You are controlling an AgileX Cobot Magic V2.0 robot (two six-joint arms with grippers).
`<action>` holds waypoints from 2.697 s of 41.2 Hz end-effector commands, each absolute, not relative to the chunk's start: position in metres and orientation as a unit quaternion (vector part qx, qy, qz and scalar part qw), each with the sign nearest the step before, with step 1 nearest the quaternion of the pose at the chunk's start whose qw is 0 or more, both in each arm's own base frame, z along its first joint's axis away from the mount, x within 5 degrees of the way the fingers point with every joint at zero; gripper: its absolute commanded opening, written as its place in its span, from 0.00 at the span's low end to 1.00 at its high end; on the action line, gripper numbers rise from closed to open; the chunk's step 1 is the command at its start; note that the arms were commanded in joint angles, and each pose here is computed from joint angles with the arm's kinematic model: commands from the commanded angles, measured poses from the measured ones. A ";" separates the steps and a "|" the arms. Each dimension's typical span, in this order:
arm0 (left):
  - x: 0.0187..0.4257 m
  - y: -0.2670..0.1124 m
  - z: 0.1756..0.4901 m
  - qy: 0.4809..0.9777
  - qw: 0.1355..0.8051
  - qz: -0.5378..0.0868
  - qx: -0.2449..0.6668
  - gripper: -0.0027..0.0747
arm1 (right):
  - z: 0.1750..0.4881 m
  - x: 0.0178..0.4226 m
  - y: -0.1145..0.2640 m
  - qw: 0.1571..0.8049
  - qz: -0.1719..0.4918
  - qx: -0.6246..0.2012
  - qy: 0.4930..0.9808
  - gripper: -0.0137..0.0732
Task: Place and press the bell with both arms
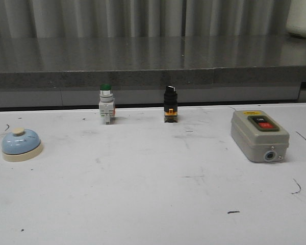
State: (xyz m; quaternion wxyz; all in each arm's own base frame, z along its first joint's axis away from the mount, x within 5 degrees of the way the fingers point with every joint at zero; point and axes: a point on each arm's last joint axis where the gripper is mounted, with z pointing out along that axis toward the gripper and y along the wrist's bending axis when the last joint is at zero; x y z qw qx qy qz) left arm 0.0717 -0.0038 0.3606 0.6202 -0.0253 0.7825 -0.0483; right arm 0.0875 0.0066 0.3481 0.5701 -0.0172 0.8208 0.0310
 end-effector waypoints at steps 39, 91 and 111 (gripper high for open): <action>0.111 -0.005 0.355 0.816 0.575 -0.054 -0.035 0.01 | 0.342 0.132 0.008 0.524 0.021 -0.024 0.851 0.08; 0.218 -0.053 0.311 0.918 0.382 -0.060 0.089 0.77 | 0.341 0.131 0.008 0.520 0.021 -0.024 0.854 0.68; 0.318 -0.077 0.256 0.955 0.278 -0.042 0.094 0.77 | 0.341 0.131 0.008 0.520 0.021 -0.024 0.854 0.68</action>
